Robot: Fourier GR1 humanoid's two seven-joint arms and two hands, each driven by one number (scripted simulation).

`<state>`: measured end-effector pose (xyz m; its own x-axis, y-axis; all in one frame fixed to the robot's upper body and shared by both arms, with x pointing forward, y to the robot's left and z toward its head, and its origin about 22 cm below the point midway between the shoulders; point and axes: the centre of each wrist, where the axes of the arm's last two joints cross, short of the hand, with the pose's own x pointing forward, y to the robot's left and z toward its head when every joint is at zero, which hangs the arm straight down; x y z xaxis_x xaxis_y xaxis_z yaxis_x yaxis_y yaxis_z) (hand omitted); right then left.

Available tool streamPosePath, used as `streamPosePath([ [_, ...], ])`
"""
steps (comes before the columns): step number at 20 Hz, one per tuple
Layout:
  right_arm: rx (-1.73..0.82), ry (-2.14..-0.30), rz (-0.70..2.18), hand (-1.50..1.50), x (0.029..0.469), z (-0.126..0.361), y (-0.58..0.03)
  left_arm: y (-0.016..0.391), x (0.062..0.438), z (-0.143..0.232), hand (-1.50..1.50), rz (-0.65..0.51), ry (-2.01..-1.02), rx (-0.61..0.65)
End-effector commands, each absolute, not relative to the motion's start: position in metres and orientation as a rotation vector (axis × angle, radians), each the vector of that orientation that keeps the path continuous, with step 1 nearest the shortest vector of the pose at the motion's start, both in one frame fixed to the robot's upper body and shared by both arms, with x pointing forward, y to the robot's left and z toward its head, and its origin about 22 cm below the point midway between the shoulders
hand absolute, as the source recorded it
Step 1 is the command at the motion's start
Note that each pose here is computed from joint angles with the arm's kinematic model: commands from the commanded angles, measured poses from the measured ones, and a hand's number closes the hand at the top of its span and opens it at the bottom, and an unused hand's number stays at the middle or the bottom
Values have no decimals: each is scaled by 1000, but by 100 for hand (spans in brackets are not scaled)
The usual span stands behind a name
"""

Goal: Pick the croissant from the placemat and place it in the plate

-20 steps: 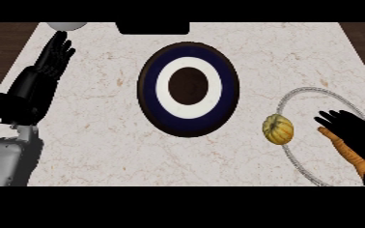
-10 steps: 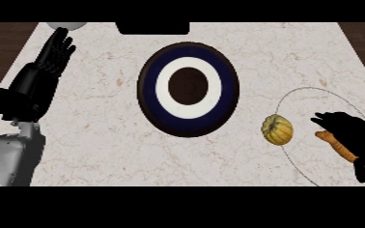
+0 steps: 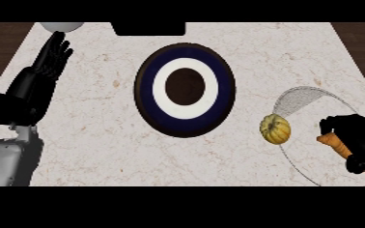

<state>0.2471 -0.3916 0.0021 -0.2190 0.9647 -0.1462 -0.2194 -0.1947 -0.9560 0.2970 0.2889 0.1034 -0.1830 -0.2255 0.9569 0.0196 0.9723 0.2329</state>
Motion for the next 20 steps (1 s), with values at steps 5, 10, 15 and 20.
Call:
streamPosePath([
  [5, -1190, -852, 739, 150, 181, -51, -399, 311, 288, 99, 0, -160, -1719, 226],
  [10, -1237, -1018, 621, 150, 164, -36, -357, 303, 286, 98, 0, -197, -1726, 193],
  [15, -1192, -1310, 571, 150, 165, 2, -324, 296, 286, 93, 0, -209, -1722, 179],
  [20, -1046, -1616, 450, 150, 170, 38, -275, 296, 287, 100, 0, -212, -1734, 171],
])
